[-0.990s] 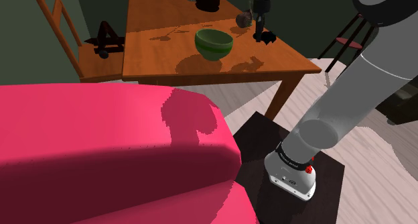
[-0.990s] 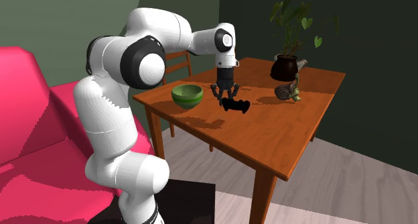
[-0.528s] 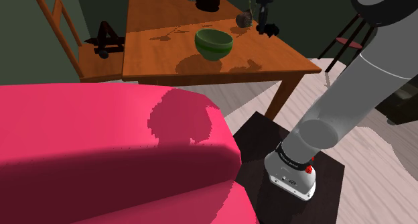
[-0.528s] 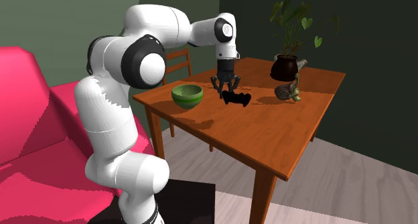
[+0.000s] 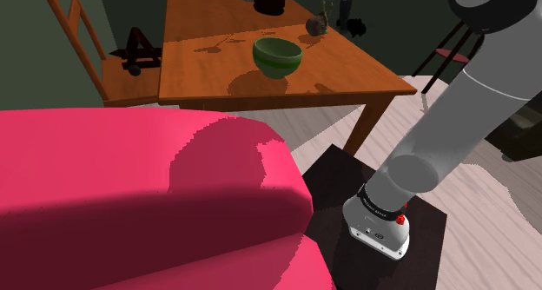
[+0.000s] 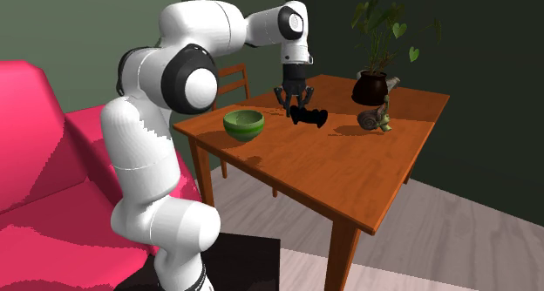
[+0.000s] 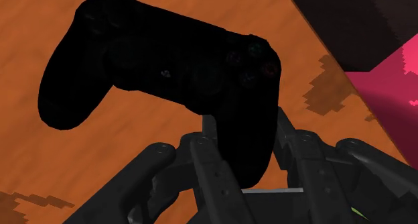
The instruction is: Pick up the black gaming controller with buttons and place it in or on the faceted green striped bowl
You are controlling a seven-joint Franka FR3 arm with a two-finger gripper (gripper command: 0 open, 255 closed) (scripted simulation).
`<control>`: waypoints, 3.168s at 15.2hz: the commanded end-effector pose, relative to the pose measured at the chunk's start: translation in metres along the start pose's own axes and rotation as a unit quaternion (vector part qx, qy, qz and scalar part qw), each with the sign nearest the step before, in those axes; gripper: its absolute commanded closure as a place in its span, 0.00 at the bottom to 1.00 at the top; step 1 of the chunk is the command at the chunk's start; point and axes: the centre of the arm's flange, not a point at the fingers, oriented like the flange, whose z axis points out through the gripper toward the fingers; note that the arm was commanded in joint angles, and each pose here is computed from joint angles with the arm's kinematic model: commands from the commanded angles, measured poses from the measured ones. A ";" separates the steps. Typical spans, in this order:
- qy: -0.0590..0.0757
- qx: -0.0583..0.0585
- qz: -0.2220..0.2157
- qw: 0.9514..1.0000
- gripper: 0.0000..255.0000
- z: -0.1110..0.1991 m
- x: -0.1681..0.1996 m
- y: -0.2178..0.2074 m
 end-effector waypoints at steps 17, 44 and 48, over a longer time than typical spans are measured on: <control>0.000 0.000 0.000 1.000 1.00 -0.038 0.137 -0.136; 0.000 0.000 0.000 1.000 0.00 0.008 0.216 -0.192; 0.000 0.000 0.000 1.000 0.00 0.008 0.216 -0.192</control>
